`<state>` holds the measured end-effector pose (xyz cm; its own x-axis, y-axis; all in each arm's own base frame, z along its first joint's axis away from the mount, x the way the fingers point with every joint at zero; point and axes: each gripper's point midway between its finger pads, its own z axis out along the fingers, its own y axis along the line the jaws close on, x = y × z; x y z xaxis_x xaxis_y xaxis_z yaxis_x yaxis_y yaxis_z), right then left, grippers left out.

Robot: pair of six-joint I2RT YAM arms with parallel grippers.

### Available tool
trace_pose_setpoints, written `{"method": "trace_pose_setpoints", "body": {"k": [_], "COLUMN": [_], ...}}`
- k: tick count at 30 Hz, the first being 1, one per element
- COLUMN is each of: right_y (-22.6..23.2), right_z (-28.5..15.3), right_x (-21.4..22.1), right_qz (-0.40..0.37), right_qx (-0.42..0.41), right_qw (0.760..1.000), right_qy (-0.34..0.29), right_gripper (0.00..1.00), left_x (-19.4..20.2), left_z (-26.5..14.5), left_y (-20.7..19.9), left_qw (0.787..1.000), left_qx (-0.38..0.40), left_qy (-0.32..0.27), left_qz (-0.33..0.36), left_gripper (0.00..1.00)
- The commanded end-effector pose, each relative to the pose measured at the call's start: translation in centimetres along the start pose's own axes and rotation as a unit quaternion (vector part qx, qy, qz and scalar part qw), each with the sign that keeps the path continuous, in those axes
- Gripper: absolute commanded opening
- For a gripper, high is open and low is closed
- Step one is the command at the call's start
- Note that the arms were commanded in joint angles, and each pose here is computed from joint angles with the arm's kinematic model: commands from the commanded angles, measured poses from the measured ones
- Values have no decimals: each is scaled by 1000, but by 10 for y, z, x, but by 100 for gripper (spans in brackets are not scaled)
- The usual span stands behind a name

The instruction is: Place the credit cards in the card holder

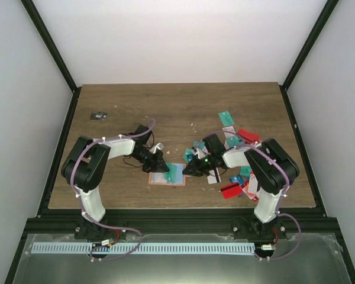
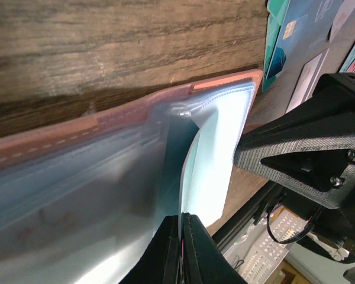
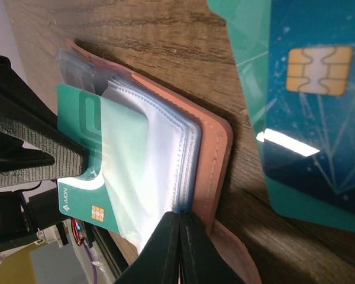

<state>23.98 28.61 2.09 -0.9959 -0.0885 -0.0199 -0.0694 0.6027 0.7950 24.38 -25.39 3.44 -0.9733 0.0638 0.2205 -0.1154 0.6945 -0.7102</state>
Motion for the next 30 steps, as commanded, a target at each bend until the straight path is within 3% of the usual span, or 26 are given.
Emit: {"method": "trace_pose_setpoints", "body": {"k": [1, 30], "right_y": [-25, -23], "right_z": [10, 12], "right_x": [12, 7], "right_qz": [20, 15], "right_qx": [37, 36], "right_qw": [999, 999], "right_qy": [19, 18], "right_gripper": [4, 2], "left_x": [-10, -4], "left_z": [5, 36], "left_y": [9, 8], "left_qw": [1000, 1000], "left_qx": [-12, 0], "left_qy": [-8, 13], "left_qz": [-13, -15], "left_gripper": [4, 4]}}
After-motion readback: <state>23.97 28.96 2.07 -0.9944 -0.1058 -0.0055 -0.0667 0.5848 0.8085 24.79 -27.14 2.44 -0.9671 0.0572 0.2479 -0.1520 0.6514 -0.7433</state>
